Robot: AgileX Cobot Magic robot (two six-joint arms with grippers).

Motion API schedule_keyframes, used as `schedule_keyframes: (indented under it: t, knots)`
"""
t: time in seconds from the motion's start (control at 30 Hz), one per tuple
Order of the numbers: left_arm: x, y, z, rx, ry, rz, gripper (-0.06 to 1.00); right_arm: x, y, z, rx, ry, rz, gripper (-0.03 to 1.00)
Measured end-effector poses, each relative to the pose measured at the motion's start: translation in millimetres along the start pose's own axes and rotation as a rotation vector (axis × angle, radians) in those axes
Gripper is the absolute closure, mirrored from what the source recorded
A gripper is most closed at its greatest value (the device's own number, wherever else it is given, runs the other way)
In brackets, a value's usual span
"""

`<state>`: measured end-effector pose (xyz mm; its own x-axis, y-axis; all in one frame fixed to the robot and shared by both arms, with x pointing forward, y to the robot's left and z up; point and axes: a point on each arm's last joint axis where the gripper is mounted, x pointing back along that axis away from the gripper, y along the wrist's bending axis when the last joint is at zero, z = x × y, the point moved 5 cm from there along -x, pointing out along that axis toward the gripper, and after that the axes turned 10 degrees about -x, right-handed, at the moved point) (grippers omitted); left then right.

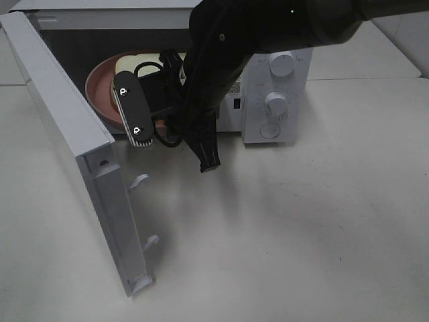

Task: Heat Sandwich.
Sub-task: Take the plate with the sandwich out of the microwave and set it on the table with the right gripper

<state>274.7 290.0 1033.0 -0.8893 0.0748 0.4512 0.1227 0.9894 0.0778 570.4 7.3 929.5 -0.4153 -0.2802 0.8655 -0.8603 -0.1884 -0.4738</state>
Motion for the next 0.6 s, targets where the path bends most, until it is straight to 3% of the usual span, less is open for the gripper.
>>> schedule_keyframes:
  t: [0.6]
  knots:
    - [0.0,0.0,0.0,0.000,0.000,0.000,0.19,23.5,35.8,6.7,0.053,0.015,-0.035,0.89]
